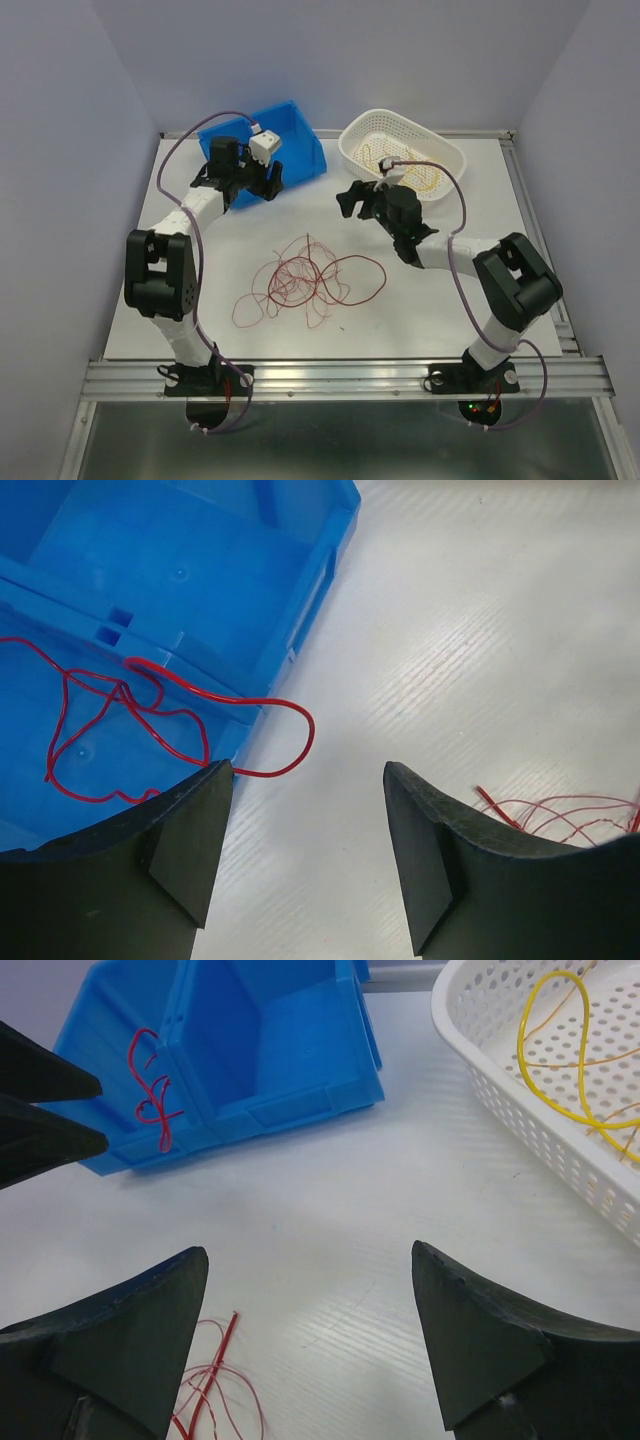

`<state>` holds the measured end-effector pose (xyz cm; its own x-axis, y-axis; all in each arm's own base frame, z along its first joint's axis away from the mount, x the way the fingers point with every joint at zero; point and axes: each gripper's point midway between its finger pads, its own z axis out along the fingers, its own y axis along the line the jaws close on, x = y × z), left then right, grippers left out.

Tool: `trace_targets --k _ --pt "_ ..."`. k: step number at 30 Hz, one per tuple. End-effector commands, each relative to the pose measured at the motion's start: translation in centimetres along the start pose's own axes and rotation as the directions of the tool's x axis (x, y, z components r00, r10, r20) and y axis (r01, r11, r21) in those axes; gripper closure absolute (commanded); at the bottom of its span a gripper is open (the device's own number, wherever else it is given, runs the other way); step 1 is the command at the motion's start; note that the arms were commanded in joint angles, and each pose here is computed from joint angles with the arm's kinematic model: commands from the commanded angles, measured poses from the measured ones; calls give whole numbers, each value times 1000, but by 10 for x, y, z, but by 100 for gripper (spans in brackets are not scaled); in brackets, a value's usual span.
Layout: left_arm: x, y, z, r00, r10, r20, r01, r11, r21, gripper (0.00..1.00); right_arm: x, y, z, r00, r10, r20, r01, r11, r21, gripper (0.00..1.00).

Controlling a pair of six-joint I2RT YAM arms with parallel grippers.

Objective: Untangle the cables

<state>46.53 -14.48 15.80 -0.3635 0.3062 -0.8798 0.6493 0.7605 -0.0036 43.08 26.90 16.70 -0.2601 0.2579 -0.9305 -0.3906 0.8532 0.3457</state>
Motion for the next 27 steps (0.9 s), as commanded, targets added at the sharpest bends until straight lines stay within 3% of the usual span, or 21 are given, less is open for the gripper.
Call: trace_targets --k 1,12,15,16,21,27 --pt "-3 1 19 1000 27 12 -27 999 -19 27 -16 6 -11 999 7 50 -6 1000 -12 12" --pt "9 12 52 999 21 -46 -24 997 -75 39 -23 7 -24 998 -22 65 23 999 -24 12" --pt "11 19 56 998 24 -54 -30 994 -103 53 -27 11 -28 997 -23 73 26 999 -39 12" --pt "9 22 56 998 28 -53 -34 992 -120 66 -28 11 -29 997 -23 74 26 999 -40 12" --pt "4 34 44 998 45 -46 -52 984 -173 100 -27 10 -32 997 -22 74 25 999 -40 12" --pt "-9 83 11 1000 -14 23 19 971 -238 100 -20 10 -30 998 -17 58 20 999 -44 12"
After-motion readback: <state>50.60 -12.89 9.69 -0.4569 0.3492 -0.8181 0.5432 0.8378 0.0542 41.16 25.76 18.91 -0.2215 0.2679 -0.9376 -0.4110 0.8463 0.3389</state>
